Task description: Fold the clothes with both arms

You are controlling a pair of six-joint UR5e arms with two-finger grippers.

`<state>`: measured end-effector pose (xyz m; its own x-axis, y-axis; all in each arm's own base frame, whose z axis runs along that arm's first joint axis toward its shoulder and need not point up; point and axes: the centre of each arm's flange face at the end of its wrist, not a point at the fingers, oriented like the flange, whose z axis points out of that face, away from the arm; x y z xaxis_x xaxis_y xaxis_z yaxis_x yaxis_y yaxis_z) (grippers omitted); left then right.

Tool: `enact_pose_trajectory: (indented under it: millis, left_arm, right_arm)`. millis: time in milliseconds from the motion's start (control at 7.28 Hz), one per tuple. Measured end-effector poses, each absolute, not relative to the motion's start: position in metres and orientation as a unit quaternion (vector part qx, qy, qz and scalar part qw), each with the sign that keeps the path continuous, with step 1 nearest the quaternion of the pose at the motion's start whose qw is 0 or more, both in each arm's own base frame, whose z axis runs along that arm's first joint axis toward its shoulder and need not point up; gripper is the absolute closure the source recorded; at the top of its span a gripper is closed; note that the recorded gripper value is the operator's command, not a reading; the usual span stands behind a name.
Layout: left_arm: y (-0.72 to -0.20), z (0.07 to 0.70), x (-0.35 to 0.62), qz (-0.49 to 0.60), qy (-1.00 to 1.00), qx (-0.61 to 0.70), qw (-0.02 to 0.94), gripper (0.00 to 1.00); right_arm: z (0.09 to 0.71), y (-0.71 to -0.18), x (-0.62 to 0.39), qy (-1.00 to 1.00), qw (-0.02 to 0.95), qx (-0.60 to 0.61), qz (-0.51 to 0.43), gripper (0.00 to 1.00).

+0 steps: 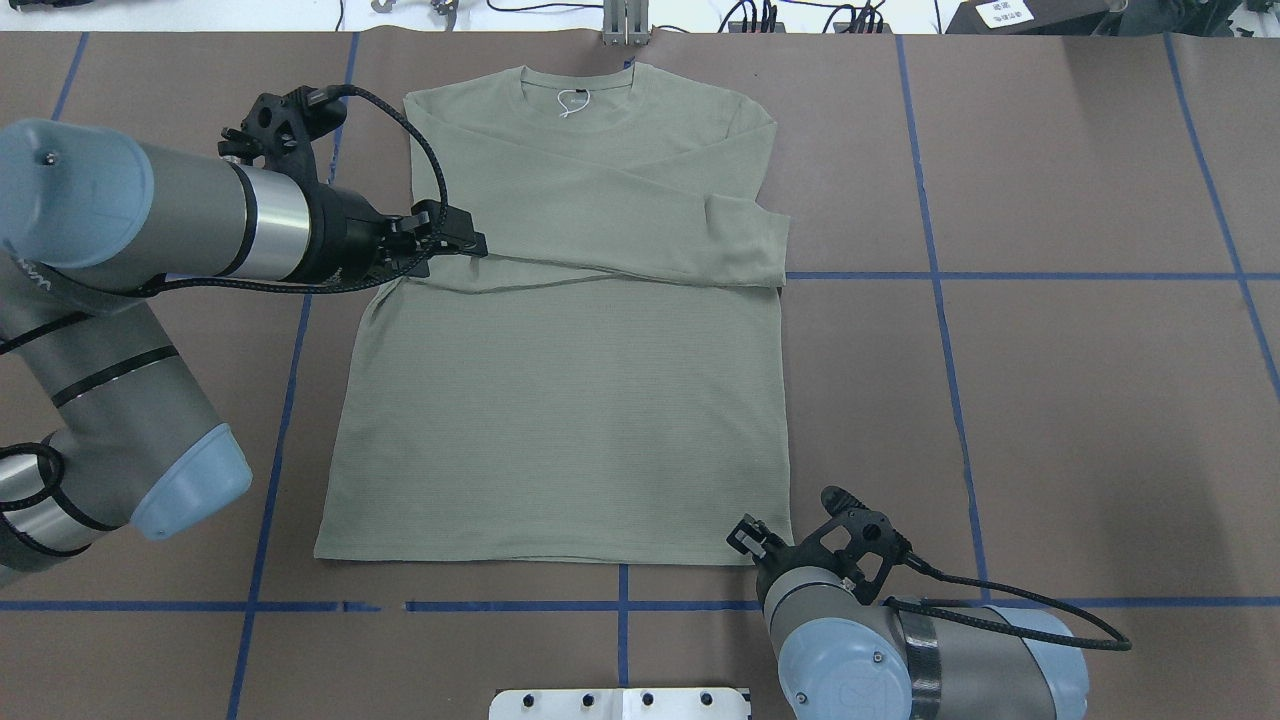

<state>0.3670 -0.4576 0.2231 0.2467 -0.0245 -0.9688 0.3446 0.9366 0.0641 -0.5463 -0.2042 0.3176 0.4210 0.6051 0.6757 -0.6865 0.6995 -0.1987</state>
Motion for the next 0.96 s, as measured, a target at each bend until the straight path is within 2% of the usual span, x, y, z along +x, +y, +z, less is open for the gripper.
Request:
enact_pose_trajectory:
  millis: [137,275,412,962]
  left_arm:
    - [-0.4575,0.2231,0.3671,-0.119,0.602,0.133,0.778,0.24]
    - [-0.4574,0.2231,0.3672,-0.119,0.602,0.133,0.778,0.24]
    - [-0.4574,0.2231,0.3672,-0.119,0.602,0.133,0.778,0.24]
    - [-0.4572,0.2226,0.367,-0.118,0.603,0.133,0.778,0.24]
  right_arm:
    - [0.3188,-0.2038,-0.5466,-0.376,0.842,0.054,0.383,0.52]
    - [0.3196,-0.2037,-0.5471,-0.375,0.842,0.055,0.383,0.72]
    - [0.3202,-0.2033,-0.5478,-0.374,0.843,0.055,0.384,1.0]
    - [0.3231,-0.2013,-0.5477,-0.371,0.844,0.054,0.382,1.0]
